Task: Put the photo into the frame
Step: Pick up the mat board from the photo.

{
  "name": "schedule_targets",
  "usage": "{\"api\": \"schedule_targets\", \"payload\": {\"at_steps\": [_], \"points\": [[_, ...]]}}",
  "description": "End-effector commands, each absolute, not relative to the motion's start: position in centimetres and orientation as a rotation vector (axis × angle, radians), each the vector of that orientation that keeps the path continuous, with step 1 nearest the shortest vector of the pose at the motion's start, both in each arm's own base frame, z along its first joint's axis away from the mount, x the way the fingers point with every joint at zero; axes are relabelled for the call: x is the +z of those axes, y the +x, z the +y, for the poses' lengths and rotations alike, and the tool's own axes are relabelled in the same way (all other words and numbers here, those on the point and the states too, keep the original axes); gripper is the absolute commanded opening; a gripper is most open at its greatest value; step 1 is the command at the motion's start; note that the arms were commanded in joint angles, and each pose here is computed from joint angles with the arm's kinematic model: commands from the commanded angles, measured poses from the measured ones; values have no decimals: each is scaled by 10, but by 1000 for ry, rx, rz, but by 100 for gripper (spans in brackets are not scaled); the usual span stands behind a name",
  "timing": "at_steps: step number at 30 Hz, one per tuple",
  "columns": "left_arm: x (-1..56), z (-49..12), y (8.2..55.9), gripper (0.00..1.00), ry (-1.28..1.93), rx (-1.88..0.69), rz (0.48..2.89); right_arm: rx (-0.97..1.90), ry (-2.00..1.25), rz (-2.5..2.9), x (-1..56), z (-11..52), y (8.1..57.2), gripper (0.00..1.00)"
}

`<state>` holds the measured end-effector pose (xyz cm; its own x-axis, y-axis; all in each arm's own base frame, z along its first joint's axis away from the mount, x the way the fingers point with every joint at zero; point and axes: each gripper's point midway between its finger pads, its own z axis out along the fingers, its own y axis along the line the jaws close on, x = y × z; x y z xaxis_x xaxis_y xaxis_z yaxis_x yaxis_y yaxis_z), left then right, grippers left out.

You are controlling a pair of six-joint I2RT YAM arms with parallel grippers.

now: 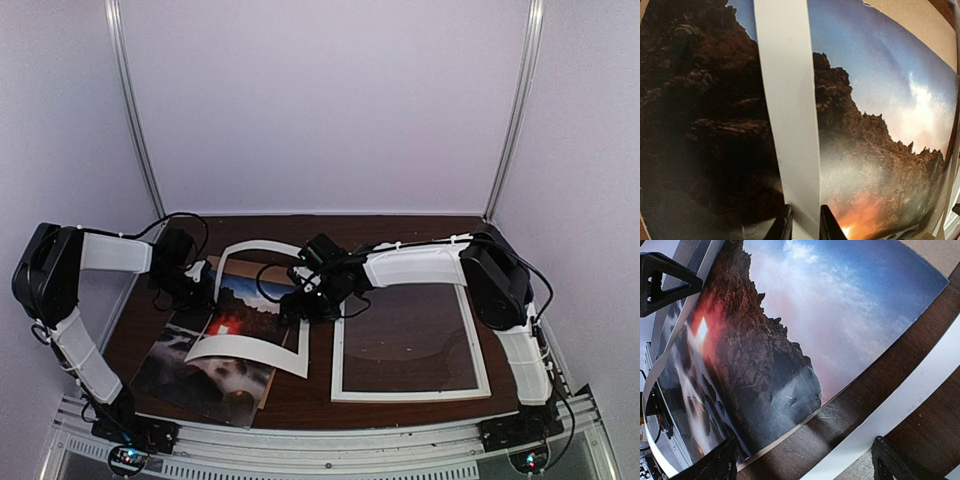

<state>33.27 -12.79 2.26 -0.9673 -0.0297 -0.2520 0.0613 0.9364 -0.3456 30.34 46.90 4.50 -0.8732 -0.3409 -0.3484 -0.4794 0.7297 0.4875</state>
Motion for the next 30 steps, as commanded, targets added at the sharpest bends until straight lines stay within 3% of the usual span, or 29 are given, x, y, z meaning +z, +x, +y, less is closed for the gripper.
{"api": "schedule_targets", "payload": {"at_steps": [1,30], "points": [[21,-118,327,18,21,-433,2863,732,-642,2803,25,441,299,92],[36,-124,328,13,-101,-528,2755,671,-612,2726,79,409,324,93]]}}
